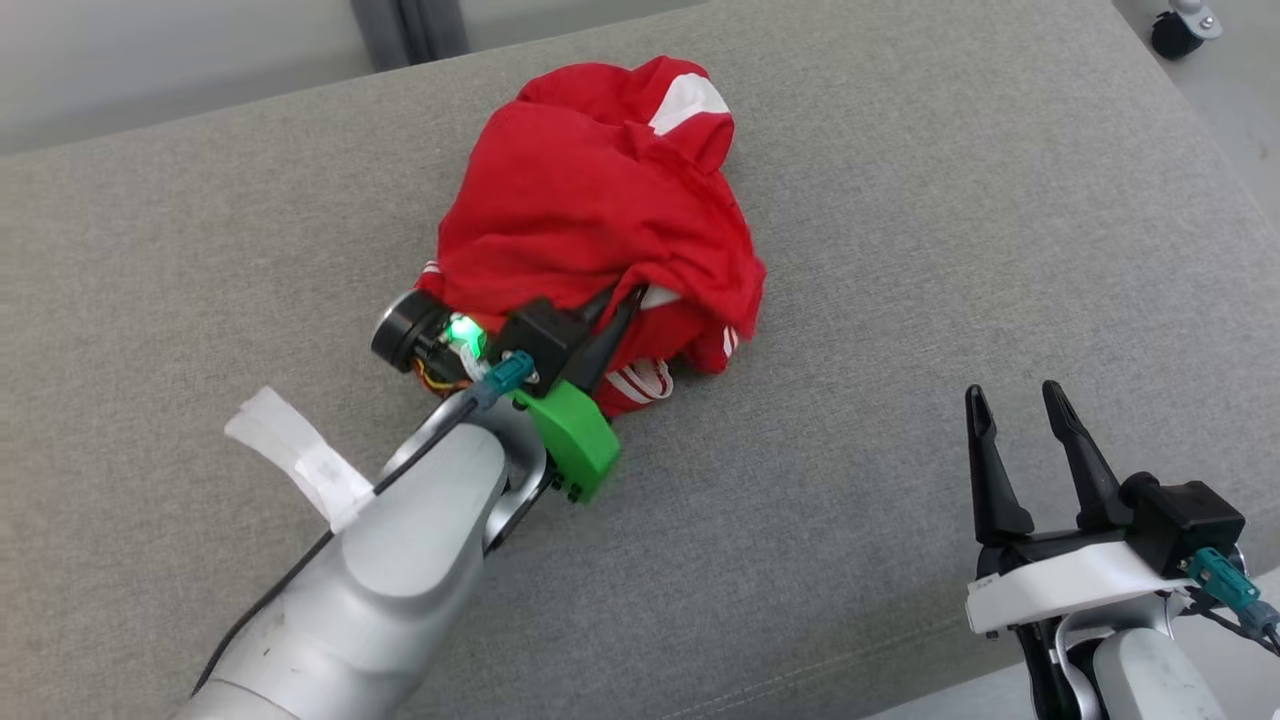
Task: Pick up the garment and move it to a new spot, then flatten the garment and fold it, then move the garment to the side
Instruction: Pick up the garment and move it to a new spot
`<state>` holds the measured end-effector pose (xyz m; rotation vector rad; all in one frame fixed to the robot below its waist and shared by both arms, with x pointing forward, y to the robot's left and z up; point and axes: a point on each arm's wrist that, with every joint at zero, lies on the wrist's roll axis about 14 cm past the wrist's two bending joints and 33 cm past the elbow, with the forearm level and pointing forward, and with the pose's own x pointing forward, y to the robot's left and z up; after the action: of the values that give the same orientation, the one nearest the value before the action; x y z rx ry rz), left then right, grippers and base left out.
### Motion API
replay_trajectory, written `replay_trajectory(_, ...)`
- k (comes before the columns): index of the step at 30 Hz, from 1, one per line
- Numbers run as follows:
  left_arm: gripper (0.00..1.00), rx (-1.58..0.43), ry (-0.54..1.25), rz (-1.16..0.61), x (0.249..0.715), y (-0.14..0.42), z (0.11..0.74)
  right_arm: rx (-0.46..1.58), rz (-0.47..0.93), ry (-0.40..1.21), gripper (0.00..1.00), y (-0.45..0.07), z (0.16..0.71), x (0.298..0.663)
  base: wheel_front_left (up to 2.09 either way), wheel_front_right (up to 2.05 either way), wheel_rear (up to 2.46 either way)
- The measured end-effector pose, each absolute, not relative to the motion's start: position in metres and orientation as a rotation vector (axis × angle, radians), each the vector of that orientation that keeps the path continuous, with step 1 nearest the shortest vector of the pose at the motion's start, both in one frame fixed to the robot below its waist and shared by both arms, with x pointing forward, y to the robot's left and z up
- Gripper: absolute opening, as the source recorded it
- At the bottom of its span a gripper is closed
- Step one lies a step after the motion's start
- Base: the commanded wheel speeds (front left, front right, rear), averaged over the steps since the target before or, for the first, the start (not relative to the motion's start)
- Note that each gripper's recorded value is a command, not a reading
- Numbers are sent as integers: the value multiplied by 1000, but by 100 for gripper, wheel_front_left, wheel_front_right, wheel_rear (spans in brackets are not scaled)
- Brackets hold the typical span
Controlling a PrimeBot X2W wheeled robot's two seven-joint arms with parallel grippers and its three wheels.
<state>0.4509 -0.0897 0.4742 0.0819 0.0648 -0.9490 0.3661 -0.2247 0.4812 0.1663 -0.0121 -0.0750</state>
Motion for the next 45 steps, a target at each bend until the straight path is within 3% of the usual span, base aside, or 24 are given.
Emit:
replay_trajectory(16, 0, 84, -582, -792, 492, -40, 717, 204, 24, -23, 100, -190, 483, 381, 0, 0, 0)
replay_trajectory(22, 0, 103, -728, -737, 489, -15, 786, 218, 56, -15, 100, -177, 481, 386, 0, 0, 0)
replay_trajectory(36, 0, 173, -800, -591, 491, 45, 824, 239, 82, -5, 100, -166, 478, 391, 0, 0, 0)
replay_trajectory(45, 0, 217, -686, -423, 501, 117, 790, 234, 180, -2, 100, -136, 477, 404, 0, 0, 0)
